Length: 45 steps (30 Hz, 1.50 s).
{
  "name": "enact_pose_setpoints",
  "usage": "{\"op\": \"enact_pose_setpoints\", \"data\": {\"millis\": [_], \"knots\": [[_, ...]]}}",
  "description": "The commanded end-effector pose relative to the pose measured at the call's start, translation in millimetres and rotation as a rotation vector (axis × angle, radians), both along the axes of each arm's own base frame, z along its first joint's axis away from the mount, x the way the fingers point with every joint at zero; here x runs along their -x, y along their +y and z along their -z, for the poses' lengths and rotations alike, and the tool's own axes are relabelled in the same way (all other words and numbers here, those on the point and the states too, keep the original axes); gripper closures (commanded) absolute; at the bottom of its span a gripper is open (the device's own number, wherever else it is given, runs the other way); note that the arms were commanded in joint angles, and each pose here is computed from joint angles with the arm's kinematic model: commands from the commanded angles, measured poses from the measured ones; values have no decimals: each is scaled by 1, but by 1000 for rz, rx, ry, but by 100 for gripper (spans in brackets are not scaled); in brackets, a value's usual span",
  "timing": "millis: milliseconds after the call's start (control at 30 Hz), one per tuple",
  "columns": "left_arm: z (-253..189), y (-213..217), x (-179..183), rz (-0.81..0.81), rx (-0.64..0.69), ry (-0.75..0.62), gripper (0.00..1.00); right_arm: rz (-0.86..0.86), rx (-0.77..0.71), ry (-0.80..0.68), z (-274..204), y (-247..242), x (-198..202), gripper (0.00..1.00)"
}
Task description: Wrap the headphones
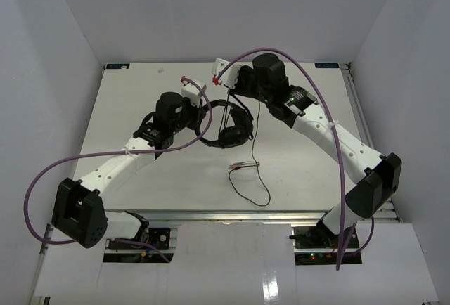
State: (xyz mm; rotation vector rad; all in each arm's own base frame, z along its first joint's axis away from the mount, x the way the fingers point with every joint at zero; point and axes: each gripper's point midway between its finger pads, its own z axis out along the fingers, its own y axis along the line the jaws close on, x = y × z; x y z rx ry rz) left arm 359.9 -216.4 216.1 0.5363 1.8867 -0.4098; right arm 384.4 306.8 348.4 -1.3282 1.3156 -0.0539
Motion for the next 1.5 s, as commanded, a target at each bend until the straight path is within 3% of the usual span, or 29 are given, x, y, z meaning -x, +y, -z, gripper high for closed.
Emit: {"op": "enact_pose_setpoints", "data": {"millis": [0, 400, 800, 1200, 1467], "knots": [[-15, -15, 29, 135, 13, -20, 100, 68, -157, -144, -64, -8, -24, 85], [-59, -19, 51, 186, 89, -97, 100, 46, -216, -10, -34, -17, -39, 89], [-135, -25, 71, 252, 220, -187, 100, -21, -275, 194, 13, -24, -44, 89], [-224, -30, 71, 240, 402, -294, 100, -245, -410, 474, 62, -2, 10, 88], [-282, -36, 67, 244, 541, -345, 100, -490, -658, 730, 34, 17, 64, 86]]}}
